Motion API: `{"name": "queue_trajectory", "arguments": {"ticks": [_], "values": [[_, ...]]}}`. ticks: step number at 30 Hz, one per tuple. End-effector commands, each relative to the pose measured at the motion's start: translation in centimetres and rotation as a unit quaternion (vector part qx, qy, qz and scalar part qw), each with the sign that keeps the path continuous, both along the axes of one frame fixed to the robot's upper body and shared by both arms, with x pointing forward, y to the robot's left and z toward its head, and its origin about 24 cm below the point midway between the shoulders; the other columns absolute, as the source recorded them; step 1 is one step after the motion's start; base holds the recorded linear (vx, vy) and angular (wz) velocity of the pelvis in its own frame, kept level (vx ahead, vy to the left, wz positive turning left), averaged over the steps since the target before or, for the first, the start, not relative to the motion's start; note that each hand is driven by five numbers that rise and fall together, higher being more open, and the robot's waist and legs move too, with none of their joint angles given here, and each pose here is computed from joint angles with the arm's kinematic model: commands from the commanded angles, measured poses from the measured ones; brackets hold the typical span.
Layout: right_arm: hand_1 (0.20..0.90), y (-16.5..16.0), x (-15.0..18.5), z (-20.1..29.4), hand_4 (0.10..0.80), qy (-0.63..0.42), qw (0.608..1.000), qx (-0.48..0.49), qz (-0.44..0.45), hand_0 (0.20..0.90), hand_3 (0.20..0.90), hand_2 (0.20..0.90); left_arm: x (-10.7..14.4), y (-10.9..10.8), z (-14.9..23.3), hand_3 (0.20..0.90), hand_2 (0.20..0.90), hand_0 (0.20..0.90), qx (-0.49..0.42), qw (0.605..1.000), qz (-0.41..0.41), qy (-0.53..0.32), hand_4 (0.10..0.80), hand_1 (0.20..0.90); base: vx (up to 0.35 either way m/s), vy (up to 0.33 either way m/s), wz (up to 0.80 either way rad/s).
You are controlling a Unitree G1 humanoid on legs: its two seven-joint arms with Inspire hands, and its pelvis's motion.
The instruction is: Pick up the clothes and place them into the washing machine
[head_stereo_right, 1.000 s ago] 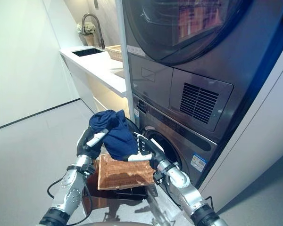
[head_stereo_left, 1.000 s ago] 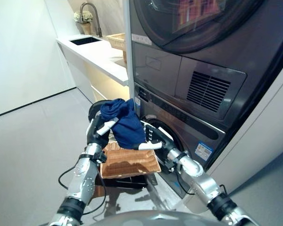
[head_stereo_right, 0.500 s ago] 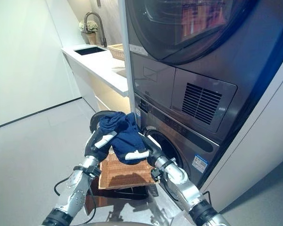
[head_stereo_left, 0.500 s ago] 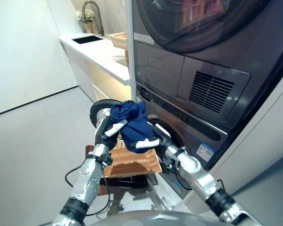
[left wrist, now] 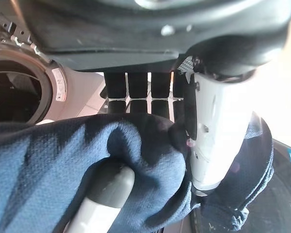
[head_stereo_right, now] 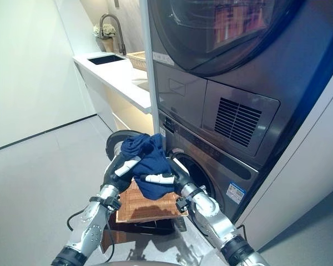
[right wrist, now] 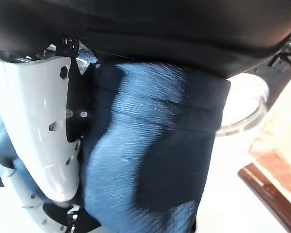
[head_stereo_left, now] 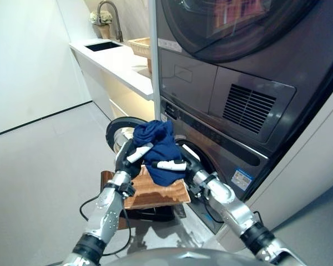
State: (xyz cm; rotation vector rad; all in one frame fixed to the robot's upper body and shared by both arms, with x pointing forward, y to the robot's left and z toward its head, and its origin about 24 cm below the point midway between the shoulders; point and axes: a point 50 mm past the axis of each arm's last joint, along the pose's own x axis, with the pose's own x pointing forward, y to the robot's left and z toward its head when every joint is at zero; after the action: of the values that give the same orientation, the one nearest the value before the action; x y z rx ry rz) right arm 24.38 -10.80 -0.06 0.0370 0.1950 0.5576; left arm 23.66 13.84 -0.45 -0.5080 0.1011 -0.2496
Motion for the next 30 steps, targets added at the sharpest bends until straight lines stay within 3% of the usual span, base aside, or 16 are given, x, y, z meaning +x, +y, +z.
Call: {"name": "queue_trajectory", "arguments": {"ticks": [1,9,15,18,23,27,28,30], "values": [[0.200,2.0,2.3,4.6,0.300,-0.101,0.993,0.066,0.008,0.200,0.200,0.200,2.0,-0.3,4.9,0.900,0.900,0.900,-0.007,0.992,-0.013,-0.129,0.800,0.900,0.000,0.000,0.00],[0.200,1.1,1.9,3.1,0.300,-0.066,0.995,0.077,-0.022,0.200,0.200,0.200,2.0,0.2,4.6,0.900,0.900,0.900,0.002,0.992,0.000,-0.124,0.800,0.900,-0.002,0.001,0.02],[0.200,-0.2,1.4,1.8,0.300,-0.040,0.993,0.086,-0.064,0.200,0.200,0.200,1.5,2.5,3.7,0.900,0.900,0.900,0.021,0.992,0.061,-0.107,0.800,0.900,0.000,0.001,0.04],[0.200,-1.1,1.2,1.2,0.300,-0.032,0.992,0.082,-0.091,0.200,0.200,0.200,1.0,4.2,3.1,0.900,0.900,0.900,0.036,0.989,0.107,-0.093,0.800,0.900,0.000,0.000,0.00],[0.200,-3.6,0.2,-0.9,0.300,0.001,0.983,0.062,-0.172,0.200,0.200,0.200,-1.0,8.9,1.2,0.900,0.900,0.900,0.090,0.963,0.251,-0.041,0.800,0.900,-0.012,-0.025,0.05],[0.200,-6.4,-0.9,-2.0,0.300,0.013,0.971,0.035,-0.234,0.200,0.200,0.200,-3.7,12.0,-2.3,0.900,0.900,0.900,0.163,0.936,0.308,0.048,0.800,0.900,-0.020,-0.044,0.10],[0.200,-7.5,-1.6,-3.0,0.300,0.030,0.964,0.026,-0.263,0.200,0.200,0.200,-5.4,13.2,-4.3,0.900,0.900,0.900,0.200,0.920,0.321,0.106,0.800,0.900,-0.037,-0.040,0.18],[0.200,-7.9,-2.0,-3.4,0.300,0.037,0.961,0.024,-0.274,0.200,0.200,0.200,-6.3,13.7,-5.5,0.900,0.900,0.900,0.211,0.911,0.325,0.138,0.800,0.900,-0.034,-0.029,0.19]]}}
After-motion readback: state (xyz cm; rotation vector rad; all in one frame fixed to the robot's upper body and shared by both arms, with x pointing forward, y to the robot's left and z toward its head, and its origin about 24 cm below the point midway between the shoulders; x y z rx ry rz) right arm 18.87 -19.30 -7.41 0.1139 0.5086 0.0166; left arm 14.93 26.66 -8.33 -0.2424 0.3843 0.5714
